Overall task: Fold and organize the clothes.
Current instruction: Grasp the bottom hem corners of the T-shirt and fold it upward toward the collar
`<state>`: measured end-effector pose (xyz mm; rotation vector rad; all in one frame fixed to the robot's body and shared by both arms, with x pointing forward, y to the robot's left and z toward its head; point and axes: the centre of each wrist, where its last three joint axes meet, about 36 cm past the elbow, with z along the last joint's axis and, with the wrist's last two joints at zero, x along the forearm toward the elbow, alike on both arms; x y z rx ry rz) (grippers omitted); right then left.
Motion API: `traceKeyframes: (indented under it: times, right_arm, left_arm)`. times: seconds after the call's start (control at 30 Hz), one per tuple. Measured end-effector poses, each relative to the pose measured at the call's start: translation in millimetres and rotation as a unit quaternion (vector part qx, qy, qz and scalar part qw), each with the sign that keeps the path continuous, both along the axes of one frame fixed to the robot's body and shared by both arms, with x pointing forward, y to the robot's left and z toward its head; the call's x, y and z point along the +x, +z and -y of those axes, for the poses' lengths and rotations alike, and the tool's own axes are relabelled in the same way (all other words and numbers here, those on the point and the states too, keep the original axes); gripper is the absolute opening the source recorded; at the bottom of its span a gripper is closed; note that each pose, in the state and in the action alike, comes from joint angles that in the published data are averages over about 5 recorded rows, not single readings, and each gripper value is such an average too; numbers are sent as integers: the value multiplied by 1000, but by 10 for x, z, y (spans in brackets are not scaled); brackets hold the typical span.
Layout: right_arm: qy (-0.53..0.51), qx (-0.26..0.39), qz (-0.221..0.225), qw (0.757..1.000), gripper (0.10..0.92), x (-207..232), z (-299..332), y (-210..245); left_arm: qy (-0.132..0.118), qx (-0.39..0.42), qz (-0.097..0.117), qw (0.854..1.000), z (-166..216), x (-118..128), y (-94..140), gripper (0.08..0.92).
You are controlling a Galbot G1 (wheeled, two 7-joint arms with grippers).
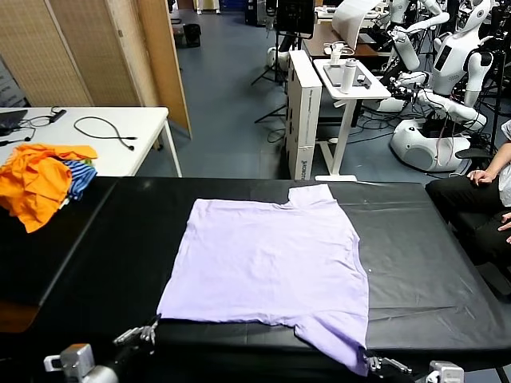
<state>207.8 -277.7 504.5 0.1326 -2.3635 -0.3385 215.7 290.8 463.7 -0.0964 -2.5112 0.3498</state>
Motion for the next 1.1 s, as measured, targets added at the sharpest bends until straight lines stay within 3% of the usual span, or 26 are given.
traceKeyframes:
  times: [0.17,0.37,0.53,0.83,1.1]
  right_arm:
    - [-3,10,40,999,140,237,75,42]
    - [-15,14,74,997,140,560,119,-8]
    - [-22,18,91,995,140,940,145,-135]
    - [-17,7,106,994,140,1595,191,-263]
    - [1,-5,103,995,140,2020,84,-367]
  left_arm:
    - [12,-11,28,999,19,86,25,147]
    - [37,-32,80,996,0,349,22,147]
    - [45,-37,105,993,0,570,-19,147]
    - [37,-16,120,992,-2,953,-134,147]
    - [28,6,113,993,-59,1216,-288,147]
